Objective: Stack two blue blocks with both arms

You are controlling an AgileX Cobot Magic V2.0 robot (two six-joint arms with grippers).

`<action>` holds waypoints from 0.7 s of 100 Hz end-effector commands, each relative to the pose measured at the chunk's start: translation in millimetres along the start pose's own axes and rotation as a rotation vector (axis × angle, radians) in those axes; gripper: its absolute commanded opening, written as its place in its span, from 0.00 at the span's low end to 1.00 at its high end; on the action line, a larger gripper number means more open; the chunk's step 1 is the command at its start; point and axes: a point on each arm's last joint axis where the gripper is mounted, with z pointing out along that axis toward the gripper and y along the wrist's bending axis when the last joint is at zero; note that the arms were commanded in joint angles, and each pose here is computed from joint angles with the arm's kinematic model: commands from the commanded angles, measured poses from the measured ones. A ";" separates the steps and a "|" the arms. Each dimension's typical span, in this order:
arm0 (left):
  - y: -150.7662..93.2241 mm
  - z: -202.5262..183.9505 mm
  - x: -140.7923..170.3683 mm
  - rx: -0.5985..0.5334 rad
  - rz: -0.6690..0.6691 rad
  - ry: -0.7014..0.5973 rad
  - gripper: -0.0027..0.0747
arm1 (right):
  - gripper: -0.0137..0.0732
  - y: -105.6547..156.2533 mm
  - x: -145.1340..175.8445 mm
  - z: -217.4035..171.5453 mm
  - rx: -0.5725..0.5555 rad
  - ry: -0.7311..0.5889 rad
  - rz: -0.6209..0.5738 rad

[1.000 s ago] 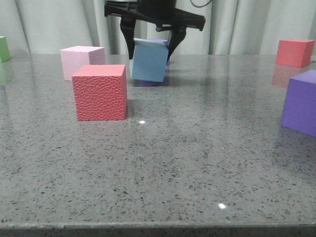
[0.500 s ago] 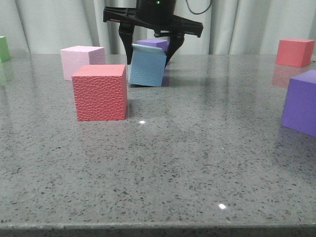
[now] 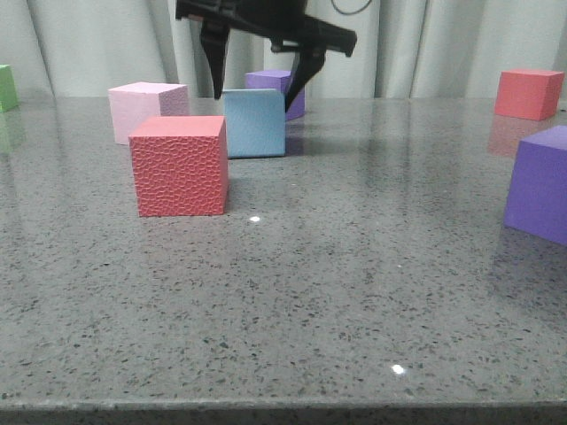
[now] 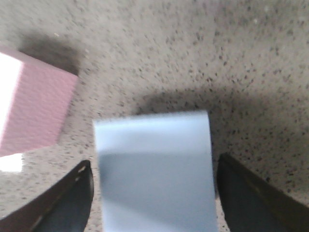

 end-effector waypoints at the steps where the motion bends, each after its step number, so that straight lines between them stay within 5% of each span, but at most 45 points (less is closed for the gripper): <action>1: -2.4 -3.9 -15.3 0.016 -0.021 -0.088 0.72 | 0.78 0.8 -8.7 -69.2 -0.024 -0.087 -0.012; 31: -2.8 -4.0 -15.4 0.022 -0.032 -0.088 0.72 | 0.77 -0.3 -10.6 -116.6 -0.030 -0.183 -0.118; 50: -1.4 9.0 -16.2 0.016 -0.084 -0.043 0.72 | 0.65 0.9 -5.3 -160.1 -0.043 -0.259 -0.227; 70: -0.5 35.8 -35.5 0.009 -0.089 0.043 0.73 | 0.64 -7.8 11.6 -185.4 -0.014 -0.246 -0.278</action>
